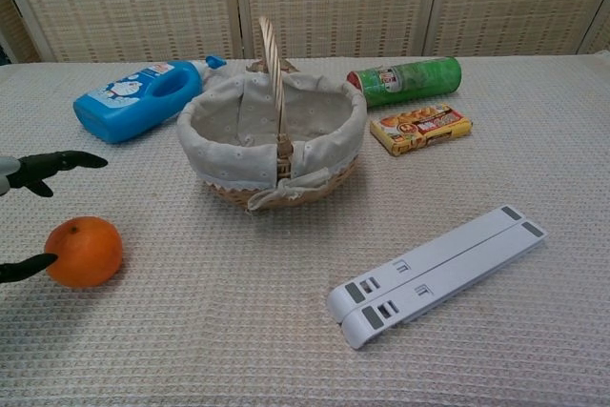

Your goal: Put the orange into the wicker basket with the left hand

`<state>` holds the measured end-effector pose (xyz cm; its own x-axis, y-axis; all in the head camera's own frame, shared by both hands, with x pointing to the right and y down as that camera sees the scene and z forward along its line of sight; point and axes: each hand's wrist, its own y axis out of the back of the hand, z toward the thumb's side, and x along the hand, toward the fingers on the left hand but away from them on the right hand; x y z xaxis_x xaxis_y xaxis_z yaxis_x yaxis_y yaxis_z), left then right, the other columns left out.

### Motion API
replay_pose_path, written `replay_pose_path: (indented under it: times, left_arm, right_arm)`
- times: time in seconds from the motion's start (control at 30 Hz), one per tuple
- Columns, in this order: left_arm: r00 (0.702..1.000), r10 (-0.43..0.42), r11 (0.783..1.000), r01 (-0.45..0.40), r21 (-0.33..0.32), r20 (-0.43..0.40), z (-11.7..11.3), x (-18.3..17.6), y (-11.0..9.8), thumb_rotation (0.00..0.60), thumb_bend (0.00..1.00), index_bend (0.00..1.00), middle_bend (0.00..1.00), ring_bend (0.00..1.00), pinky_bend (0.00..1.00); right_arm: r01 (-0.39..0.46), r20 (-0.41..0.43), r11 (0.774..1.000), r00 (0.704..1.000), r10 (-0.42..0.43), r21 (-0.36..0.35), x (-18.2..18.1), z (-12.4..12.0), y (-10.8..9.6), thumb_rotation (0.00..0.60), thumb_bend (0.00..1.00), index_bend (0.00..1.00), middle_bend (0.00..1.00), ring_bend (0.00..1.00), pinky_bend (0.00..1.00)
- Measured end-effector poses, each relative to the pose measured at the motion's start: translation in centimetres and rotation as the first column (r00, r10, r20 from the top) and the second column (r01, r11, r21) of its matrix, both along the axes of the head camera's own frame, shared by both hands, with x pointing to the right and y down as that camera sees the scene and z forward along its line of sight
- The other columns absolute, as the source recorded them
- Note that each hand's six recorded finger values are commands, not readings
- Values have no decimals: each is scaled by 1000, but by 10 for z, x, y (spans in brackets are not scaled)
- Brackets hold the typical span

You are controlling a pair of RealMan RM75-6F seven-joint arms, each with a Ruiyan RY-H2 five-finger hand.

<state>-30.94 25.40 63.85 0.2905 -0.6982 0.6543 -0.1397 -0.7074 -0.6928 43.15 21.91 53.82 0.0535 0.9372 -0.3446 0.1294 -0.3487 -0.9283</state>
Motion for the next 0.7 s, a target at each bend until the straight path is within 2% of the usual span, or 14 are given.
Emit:
replay_pose_path:
  times: [0.27, 0.7]
  left_arm:
    - [1000, 14, 1000, -14, -3, -23, 4, 12, 6, 600, 336, 0, 0, 0, 173]
    - [999, 38, 999, -39, -13, -29, 41, 26, 14, 600, 332, 0, 0, 0, 157]
  right_arm:
    - [8, 2, 1000, 1000, -8, -9, -2, 2, 0, 600, 302, 39, 0, 0, 347]
    - [14, 4, 1000, 1000, -14, -16, -2, 3, 0, 600, 302, 46, 0, 0, 347]
